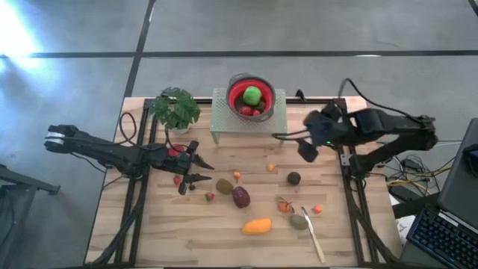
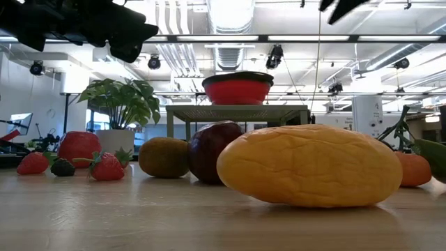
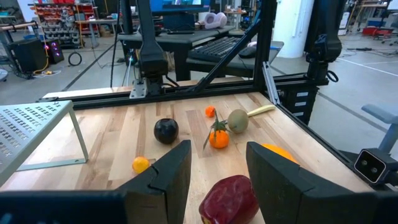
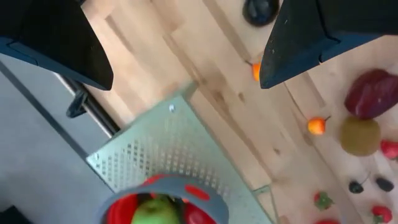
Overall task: Pick & Place Fruit
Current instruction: Put the apple into the red strainer bowl on the shelf
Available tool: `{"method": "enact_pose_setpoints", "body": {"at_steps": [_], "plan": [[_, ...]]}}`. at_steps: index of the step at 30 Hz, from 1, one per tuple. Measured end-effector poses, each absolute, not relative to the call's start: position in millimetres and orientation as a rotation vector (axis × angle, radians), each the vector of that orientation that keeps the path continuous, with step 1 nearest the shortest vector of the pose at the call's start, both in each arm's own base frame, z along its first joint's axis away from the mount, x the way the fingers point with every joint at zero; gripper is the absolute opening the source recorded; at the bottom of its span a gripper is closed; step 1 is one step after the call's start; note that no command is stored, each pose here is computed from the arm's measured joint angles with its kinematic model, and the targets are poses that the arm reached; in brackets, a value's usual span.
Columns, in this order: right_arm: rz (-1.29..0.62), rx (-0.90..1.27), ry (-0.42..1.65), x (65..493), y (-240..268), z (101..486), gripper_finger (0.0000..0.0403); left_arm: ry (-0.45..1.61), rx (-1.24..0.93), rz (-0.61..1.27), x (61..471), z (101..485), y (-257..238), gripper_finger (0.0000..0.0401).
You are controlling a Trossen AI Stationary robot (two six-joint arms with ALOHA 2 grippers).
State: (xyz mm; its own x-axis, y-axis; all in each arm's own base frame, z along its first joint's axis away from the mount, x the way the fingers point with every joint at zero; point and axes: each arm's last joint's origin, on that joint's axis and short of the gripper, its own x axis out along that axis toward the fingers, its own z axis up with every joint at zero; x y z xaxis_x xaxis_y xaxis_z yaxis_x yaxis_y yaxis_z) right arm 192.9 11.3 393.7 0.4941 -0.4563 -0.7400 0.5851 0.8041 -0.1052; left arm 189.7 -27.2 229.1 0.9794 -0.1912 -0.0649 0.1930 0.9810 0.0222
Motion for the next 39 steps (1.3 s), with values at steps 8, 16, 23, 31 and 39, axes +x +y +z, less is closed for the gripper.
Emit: {"method": "enact_pose_setpoints", "body": {"at_steps": [8,16,23,31,39], "plan": [[-0.522,0.204,0.663,144.4,13.5,359.7,0.0400,0.063,0.028,-0.193,189.7,229.1,-27.2,0.0161],[-0.254,0.162,0.476,133.3,18.2,327.5,0.0400,0.063,0.028,-0.193,189.7,229.1,-27.1,0.0161],[-0.219,0.101,0.438,141.3,19.9,283.8,0.0400,0.063,0.028,-0.193,189.7,229.1,-27.1,0.0161],[-0.119,0.102,0.487,142.1,23.0,250.0,0.0400,0.063,0.028,-0.193,189.7,229.1,-27.1,0.0161],[-0.076,0.109,0.478,131.2,21.8,239.6,0.0400,0.063,0.028,-0.193,189.7,229.1,-27.2,0.0161]]}}
